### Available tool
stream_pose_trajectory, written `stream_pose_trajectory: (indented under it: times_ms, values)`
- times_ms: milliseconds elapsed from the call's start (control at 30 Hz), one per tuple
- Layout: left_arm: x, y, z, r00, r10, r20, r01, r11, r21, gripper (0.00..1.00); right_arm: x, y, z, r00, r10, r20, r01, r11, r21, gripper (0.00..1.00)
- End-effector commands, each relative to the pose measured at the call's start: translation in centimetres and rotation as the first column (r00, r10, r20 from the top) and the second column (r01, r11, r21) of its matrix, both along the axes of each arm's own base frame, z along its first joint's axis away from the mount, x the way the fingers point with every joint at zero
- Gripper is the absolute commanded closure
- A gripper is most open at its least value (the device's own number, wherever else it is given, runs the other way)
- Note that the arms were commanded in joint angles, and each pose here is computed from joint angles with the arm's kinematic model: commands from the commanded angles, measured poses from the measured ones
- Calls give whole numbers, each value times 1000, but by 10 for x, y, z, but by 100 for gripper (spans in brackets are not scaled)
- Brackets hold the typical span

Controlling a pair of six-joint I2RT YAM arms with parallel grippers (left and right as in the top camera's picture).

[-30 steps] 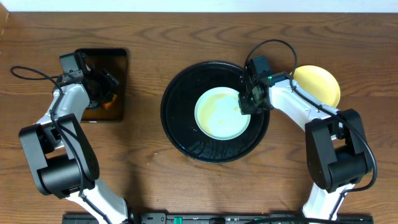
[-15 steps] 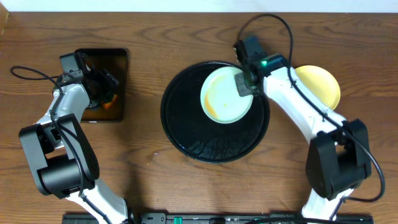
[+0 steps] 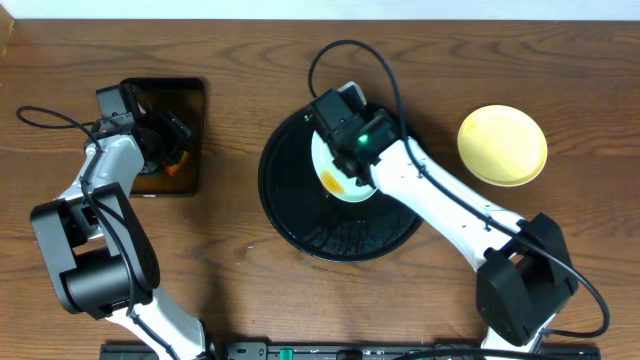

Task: Clean dirty plates on tray and stack at the side
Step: 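Lift the green plate off the black tray with the right gripper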

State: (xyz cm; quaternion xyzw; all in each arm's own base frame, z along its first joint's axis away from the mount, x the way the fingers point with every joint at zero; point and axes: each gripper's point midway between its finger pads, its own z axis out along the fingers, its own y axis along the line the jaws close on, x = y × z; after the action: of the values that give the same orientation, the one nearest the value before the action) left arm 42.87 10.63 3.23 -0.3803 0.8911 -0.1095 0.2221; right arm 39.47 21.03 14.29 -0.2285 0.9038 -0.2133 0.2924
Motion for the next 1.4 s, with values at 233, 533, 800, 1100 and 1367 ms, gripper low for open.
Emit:
stream_pose_trajectory:
  times_ms: [233, 533, 800, 1100, 1367]
  values:
    - [5, 1, 13, 999, -1, 33, 1, 1000, 5, 18, 6, 10, 75, 978, 21, 207, 6, 992, -128, 99]
    - [5, 1, 13, 999, -1, 33, 1, 1000, 5, 18, 3, 26, 111, 958, 148, 247, -75, 956, -284, 99]
    - [5, 1, 13, 999, -1, 33, 1, 1000, 5, 18, 0, 38, 113, 945, 270, 185, -181, 902, -392, 99]
    - [5, 1, 13, 999, -1, 33, 1, 1000, 5, 18, 0, 37, 120, 941, 267, 209, -159, 891, -425, 99]
    - [5, 1, 13, 999, -1, 33, 1, 1000, 5, 18, 0, 37, 120, 943, 228, 243, -125, 918, -376, 99]
